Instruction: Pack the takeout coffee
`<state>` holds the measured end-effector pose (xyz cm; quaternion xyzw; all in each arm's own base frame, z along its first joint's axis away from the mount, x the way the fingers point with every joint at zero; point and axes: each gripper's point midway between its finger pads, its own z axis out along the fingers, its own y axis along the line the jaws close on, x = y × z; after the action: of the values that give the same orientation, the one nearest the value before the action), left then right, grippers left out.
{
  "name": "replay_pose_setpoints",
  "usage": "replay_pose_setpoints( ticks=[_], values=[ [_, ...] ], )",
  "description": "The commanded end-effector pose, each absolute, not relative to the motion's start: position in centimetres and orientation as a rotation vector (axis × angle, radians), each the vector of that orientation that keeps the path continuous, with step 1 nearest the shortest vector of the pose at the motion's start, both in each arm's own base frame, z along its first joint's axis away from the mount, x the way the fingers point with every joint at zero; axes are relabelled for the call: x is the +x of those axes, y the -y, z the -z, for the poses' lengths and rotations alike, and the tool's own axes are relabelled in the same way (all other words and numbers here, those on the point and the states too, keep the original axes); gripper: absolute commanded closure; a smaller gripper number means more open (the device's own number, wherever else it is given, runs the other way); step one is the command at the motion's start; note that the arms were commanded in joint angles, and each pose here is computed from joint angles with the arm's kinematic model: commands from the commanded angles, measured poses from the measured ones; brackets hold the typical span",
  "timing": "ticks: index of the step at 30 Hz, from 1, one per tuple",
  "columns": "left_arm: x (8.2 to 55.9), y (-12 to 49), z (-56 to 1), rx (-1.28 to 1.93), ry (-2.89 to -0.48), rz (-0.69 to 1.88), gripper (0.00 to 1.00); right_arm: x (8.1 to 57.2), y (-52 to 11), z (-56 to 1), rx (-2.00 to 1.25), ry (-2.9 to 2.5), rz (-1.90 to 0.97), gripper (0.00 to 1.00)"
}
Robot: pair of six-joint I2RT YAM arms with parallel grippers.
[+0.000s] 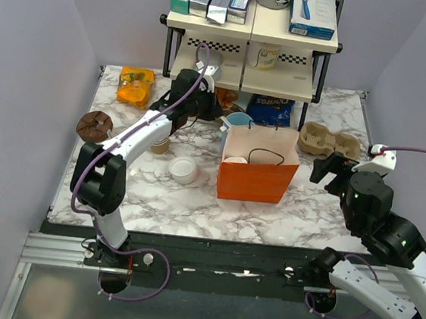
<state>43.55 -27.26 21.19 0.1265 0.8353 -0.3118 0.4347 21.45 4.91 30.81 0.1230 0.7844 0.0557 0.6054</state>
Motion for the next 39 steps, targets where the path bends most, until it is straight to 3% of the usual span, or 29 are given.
replay_pose_setpoints(
  ticks=[1, 15, 33, 39],
  values=[
    [42.6, 26.6, -26.2, 0.332, -1.958, 0.782, 1.00, 21.1, -4.4, -32.1, 0.315, -1.784, -0.141, 0.01],
    [38.5, 21.9, -33.1, 0.300, -1.916, 0.616, 1.00, 20.5, -4.0, -32.3, 0.299, -1.766, -0.164, 0.01],
    [24.8, 15.9, -48.4, 0.315, -1.531, 0.658, 1.00, 19.2, -3.9, -33.0, 0.243, -1.728, -0.235, 0.01],
    [21.9, 18.4, -52.3, 0.475, -1.456, 0.825, 1.00, 18.8, -3.6, -33.1, 0.253, -1.709, -0.260, 0.01]
  ],
)
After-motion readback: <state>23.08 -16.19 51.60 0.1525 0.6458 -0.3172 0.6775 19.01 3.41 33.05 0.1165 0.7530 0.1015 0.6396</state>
